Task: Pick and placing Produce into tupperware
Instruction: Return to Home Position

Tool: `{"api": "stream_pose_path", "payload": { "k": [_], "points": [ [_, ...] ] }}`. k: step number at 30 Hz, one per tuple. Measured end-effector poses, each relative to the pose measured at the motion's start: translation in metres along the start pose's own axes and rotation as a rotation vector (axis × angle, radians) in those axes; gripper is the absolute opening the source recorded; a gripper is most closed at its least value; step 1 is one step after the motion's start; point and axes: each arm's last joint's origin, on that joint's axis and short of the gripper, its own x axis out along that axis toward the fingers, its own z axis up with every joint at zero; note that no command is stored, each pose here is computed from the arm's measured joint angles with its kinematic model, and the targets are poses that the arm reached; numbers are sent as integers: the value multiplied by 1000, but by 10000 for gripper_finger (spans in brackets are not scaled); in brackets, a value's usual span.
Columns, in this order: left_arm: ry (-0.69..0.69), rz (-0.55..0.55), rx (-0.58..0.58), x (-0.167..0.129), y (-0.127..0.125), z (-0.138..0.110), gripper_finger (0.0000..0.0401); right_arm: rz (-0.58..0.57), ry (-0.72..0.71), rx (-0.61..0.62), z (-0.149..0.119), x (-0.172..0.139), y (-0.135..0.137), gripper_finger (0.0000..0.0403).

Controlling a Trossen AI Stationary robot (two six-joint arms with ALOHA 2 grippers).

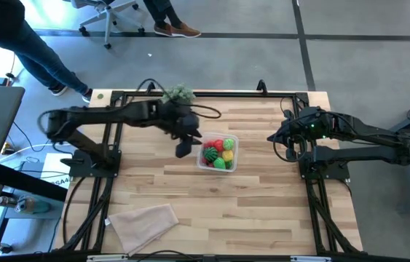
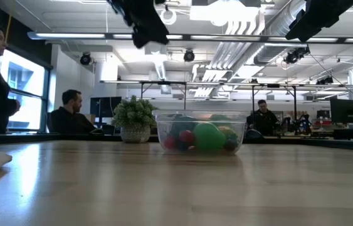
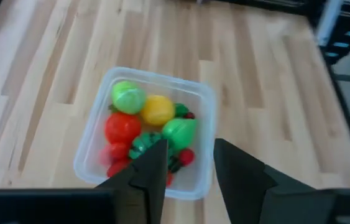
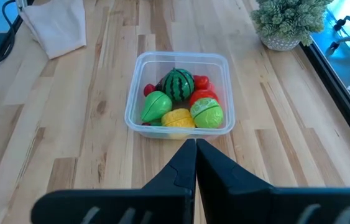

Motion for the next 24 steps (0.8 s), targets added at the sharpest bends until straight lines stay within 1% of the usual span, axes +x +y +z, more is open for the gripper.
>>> {"api": "stream_pose_path", "payload": {
  "k": [4,11,14,16,19,24],
  "points": [
    [-33,9,43,-31,-19,-1,95,0,0,0,0,0,0,2],
    [-93,102,85,-85,-41,-12,33,0,0,0,0,0,0,2],
    [-147,92,101,-106,-47,-22,8,-1,-11,-1,1,0,0,2],
    [-191,88,102,-119,-48,-32,3,-3,-34,7,3,0,0,2],
    [-271,81,89,-134,-48,-48,12,-2,-54,72,5,0,0,2],
    [-384,76,93,-149,-47,-81,16,0,-60,147,6,0,0,2]
  ]
}}
